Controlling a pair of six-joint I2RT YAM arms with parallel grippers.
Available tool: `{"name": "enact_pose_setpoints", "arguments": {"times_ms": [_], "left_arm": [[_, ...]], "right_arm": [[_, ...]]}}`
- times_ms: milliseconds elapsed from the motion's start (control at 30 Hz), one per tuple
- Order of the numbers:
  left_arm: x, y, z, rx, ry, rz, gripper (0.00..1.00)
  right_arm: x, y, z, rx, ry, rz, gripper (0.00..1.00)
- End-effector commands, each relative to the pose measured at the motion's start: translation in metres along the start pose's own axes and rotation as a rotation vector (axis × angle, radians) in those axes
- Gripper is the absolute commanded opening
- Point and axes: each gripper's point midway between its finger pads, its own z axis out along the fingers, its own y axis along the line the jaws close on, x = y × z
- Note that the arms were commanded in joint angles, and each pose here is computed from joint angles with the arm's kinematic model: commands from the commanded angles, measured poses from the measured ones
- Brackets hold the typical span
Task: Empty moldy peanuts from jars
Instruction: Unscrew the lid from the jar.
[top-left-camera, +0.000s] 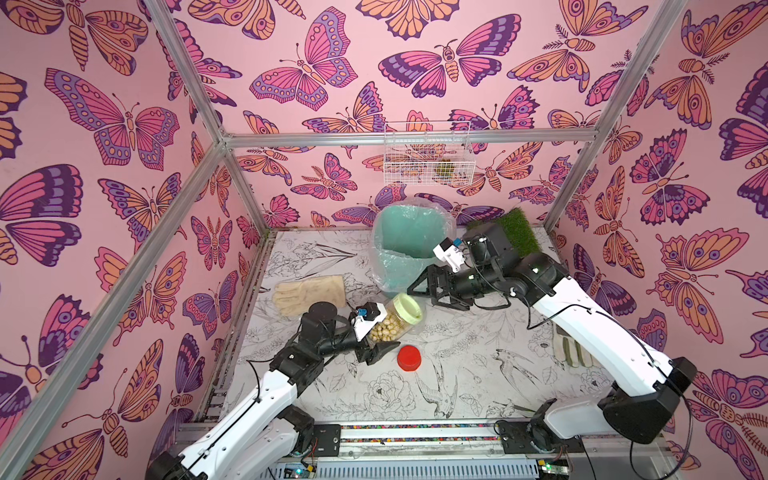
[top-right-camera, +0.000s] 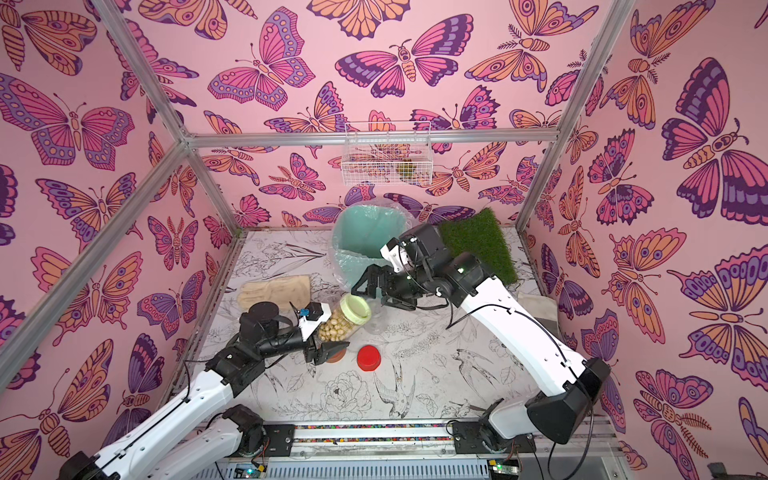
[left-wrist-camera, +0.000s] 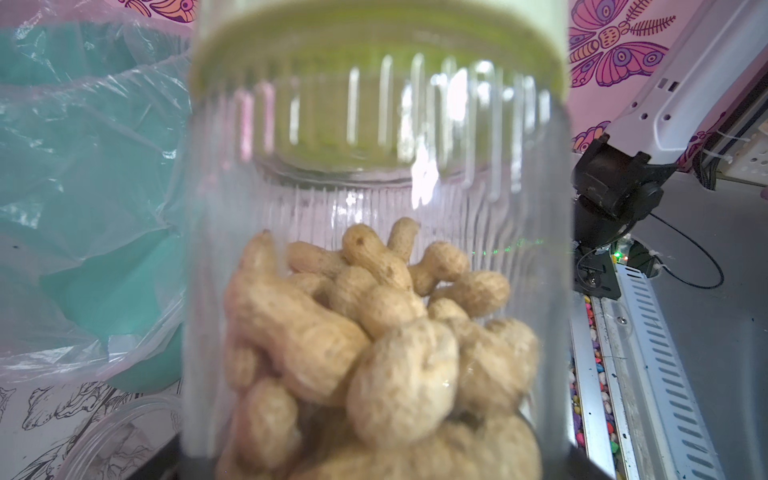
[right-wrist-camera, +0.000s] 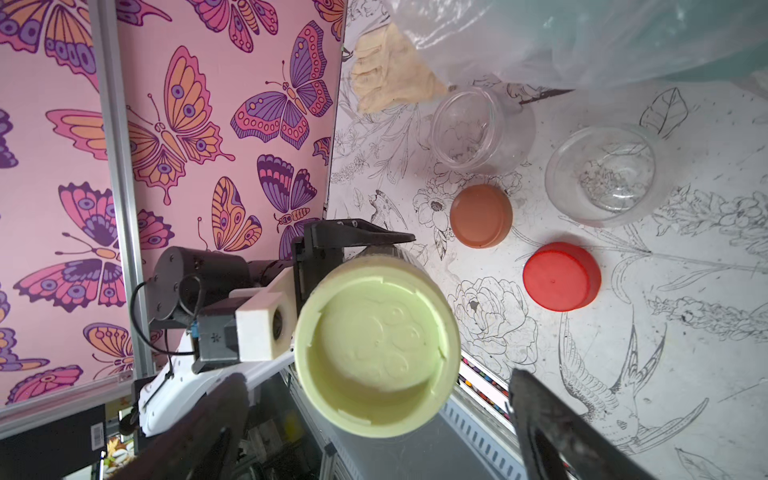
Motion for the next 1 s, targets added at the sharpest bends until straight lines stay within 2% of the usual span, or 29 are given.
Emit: {"name": "enact_pose_setpoints", "arguments": {"times_ms": [0,333,833,967], "left_arm": [[-0.034,0.003,-0.006,-0.008,-0.086,0.079,0.00],[-0.028,0.003,-0.005,-0.011,-0.081,0.068,0.00],[-0.027,0.003,-0.006,-0.019,-0.082,0.068,0.00],[-0.026,0.003,-0.006,-0.021,-0.082,0.067,0.00]], "right_arm": [[-0.001,-0.004,0.007,0.013,-0.012,0.075,0.99],[-0.006,0.013,0.019,-0.073,-0.025,0.072,0.99],[0.002,0.018,0.036,-0.031,0.008,-0.015,1.00],[0.004,0.017,0.039,-0.014,0.026,-0.023,0.90]]}}
